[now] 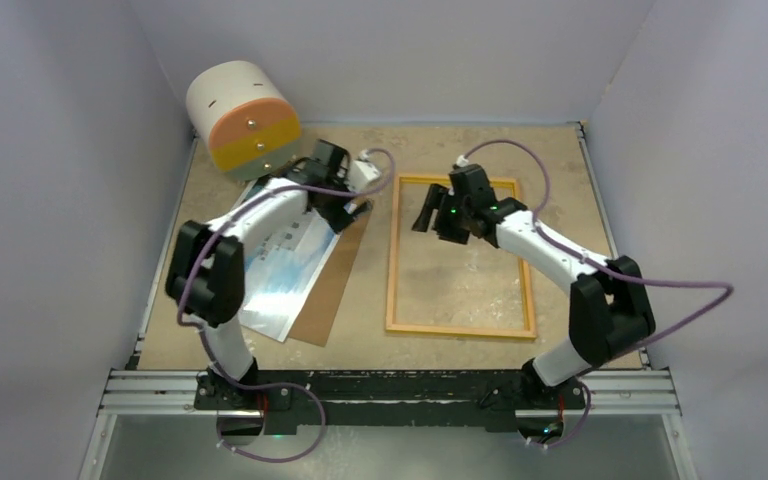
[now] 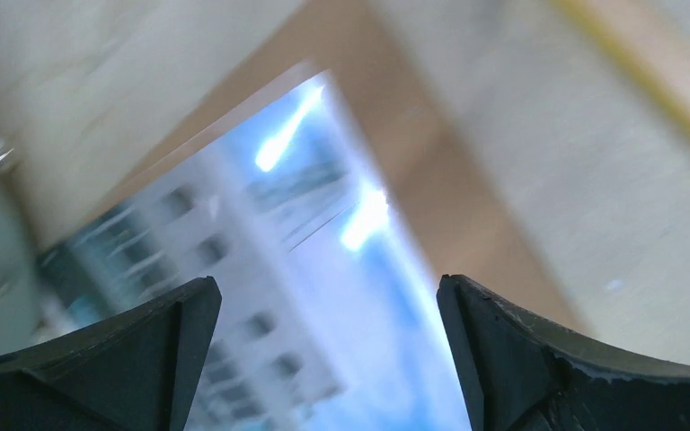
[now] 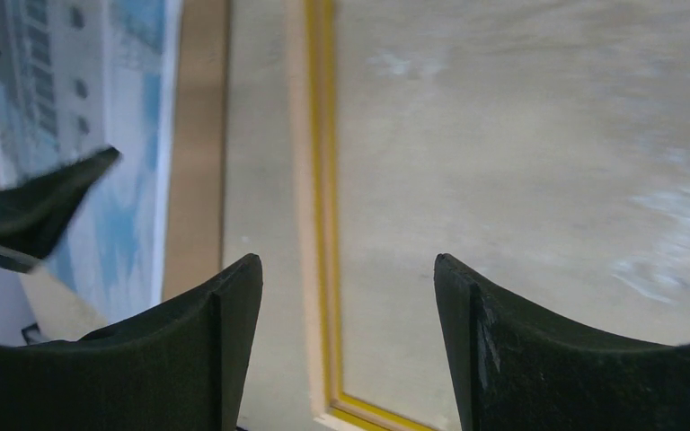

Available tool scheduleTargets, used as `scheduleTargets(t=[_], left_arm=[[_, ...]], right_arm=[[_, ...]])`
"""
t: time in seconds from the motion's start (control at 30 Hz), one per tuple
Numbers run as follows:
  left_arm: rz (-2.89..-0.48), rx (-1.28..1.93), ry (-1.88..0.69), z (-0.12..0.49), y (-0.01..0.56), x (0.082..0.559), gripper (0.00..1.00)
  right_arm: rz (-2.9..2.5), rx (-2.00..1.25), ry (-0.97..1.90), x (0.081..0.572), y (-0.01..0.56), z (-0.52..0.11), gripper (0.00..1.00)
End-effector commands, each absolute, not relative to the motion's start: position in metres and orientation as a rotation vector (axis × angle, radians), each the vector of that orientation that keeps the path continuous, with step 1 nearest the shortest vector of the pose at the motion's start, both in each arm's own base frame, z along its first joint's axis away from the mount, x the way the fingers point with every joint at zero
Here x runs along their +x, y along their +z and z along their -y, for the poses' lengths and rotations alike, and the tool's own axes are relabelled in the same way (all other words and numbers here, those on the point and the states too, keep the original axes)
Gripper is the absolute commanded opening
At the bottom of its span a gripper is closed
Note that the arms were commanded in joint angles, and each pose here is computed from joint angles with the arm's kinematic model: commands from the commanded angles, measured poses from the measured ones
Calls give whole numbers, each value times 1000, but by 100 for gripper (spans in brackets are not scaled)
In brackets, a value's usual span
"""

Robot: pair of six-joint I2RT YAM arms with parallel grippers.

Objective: Put the photo into the frame
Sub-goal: Move the photo frame to the center of the board.

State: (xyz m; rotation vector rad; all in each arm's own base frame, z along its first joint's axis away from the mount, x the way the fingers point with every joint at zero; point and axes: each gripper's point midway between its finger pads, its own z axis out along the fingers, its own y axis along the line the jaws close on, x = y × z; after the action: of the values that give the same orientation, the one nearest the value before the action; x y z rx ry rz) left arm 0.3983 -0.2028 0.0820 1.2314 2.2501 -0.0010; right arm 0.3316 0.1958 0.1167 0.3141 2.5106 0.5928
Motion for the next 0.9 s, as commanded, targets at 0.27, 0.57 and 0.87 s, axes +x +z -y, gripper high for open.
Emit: scheduleTargets(t=[0.27, 0.57, 0.87], left_arm=[[-2341, 798, 370, -77, 159, 394, 100], [-2315, 359, 902, -219, 128, 373, 98], [-2326, 101, 974, -247, 88, 378, 96]], right_arm=[[-2533, 37, 793, 337, 106, -357, 75], [-2586, 1, 714, 328, 70, -377, 75], [-2612, 8, 699, 315, 46, -367, 75]])
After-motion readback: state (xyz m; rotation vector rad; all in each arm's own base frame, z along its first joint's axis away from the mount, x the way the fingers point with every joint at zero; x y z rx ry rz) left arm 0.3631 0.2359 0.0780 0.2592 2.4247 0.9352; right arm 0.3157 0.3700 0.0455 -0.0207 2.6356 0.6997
